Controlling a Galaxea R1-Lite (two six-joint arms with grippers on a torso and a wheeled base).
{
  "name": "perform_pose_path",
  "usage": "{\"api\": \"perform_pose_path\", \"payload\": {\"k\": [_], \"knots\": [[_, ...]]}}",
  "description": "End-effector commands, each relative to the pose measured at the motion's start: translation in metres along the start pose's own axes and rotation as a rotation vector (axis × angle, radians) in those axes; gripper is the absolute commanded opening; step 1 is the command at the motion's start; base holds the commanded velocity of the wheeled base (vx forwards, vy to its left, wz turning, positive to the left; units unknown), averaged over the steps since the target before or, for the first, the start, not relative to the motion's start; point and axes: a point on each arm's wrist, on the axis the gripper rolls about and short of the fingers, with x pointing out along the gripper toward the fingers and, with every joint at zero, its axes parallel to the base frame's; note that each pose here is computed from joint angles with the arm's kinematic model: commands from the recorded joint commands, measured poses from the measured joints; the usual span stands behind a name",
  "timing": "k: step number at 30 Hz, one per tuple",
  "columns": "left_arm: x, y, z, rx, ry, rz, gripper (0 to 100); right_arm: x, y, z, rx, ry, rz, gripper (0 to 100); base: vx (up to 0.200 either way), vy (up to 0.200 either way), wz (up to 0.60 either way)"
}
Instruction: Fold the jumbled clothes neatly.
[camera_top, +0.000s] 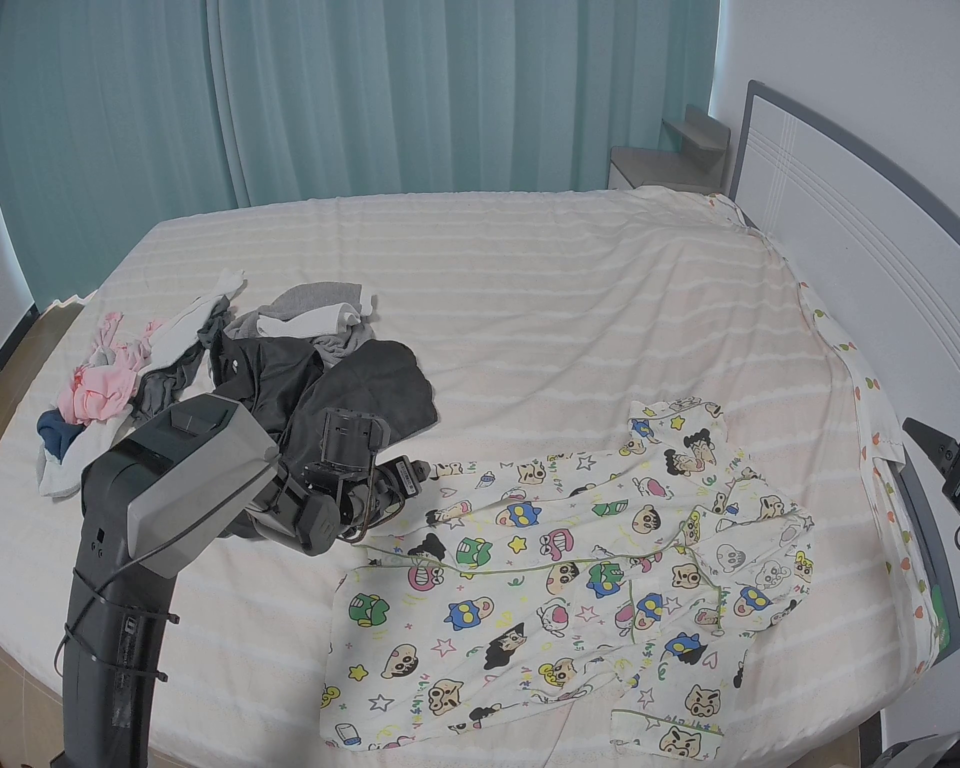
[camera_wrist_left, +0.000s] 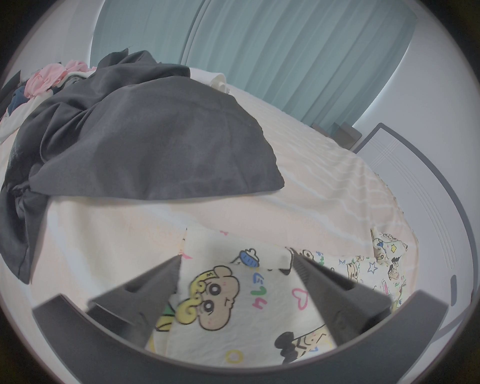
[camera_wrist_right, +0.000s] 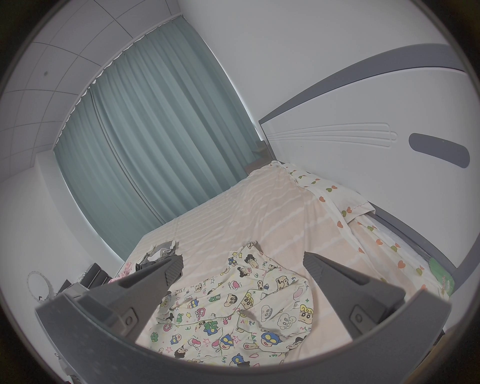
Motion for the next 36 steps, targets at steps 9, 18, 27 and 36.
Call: {"api": "perform_pose_path", "payload": {"k": [9, 18, 27, 36], "knots": [[0.007, 0.005, -0.002, 0.067, -0.07, 0.041, 0, 0.0, 0.0, -0.002, 0.002, 0.01, 0.002, 100, 0.0, 0.0, 0.0], [0.0, 0.002, 0.02, 0.125, -0.189, 0.041, 0, 0.0, -0.001, -0.004, 0.003, 0.016, 0.006, 100, 0.0, 0.0, 0.0], [0.008, -0.008, 0.046, 0.099, -0.316, 0.031, 0, 0.0, -0.001, -0.004, -0.01, 0.018, 0.005, 100, 0.0, 0.0, 0.0], [0.029, -0.002, 0.045, 0.136, -0.346, 0.063, 0, 0.0, -0.001, -0.005, -0.01, 0.021, 0.004, 100, 0.0, 0.0, 0.0]]}}
